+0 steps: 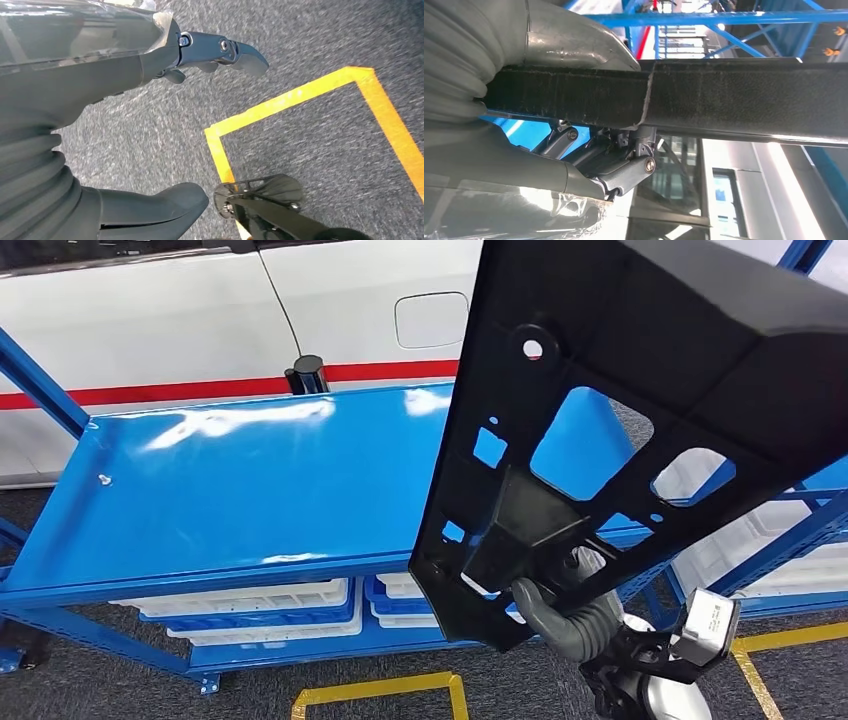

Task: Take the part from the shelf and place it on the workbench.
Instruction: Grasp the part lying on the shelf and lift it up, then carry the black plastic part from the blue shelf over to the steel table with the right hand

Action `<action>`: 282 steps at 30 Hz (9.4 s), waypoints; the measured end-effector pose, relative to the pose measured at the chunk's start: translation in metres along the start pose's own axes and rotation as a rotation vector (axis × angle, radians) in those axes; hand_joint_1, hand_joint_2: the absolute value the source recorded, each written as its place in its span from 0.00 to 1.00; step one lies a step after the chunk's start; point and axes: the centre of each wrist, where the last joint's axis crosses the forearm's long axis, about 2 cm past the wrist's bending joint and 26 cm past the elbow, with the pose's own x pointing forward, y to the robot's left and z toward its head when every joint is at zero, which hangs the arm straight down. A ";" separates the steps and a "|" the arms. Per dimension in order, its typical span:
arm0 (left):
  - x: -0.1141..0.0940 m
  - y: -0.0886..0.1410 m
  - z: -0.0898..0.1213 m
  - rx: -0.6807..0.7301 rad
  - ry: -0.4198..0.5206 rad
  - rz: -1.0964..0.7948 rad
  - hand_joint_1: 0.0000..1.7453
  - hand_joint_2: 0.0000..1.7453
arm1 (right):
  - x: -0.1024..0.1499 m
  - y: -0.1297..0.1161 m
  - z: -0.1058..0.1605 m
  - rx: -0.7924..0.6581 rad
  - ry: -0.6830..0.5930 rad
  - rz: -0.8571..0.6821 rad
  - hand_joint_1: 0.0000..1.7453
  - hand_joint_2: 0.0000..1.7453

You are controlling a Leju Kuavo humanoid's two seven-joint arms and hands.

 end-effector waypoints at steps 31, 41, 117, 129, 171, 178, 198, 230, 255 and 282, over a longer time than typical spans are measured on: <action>0.011 0.001 -0.004 -0.013 -0.012 -0.022 0.00 1.00 | -0.046 0.002 -0.058 0.067 0.106 -0.173 1.00 1.00; 0.012 0.005 -0.005 -0.005 -0.013 -0.013 0.00 1.00 | -0.055 0.007 -0.057 0.091 0.145 -0.188 1.00 1.00; 0.010 0.005 -0.005 -0.007 -0.018 -0.027 0.00 1.00 | -0.074 0.023 -0.040 0.084 0.163 -0.210 1.00 1.00; 0.007 0.007 -0.005 -0.004 -0.013 -0.029 0.00 1.00 | -0.075 0.025 -0.038 0.081 0.166 -0.216 1.00 1.00; 0.003 0.007 -0.004 -0.037 -0.035 -0.016 0.00 1.00 | -0.073 0.024 -0.032 0.055 0.167 -0.205 1.00 1.00; 0.006 0.007 -0.004 -0.043 -0.042 -0.013 0.00 1.00 | -0.073 0.023 -0.033 0.057 0.163 -0.203 1.00 1.00; 0.001 0.006 -0.003 -0.043 -0.045 -0.008 0.00 1.00 | -0.073 0.023 -0.035 0.068 0.164 -0.200 1.00 1.00; 0.003 0.006 -0.003 -0.067 -0.067 0.007 0.00 1.00 | -0.069 0.020 -0.040 0.080 0.144 -0.194 1.00 1.00; 0.007 0.005 -0.004 -0.066 -0.074 0.009 0.00 1.00 | -0.066 0.014 -0.042 0.076 0.134 -0.178 1.00 1.00; 0.000 0.001 -0.001 -0.048 -0.057 0.013 0.00 1.00 | -0.044 0.006 -0.041 0.017 0.055 -0.071 1.00 1.00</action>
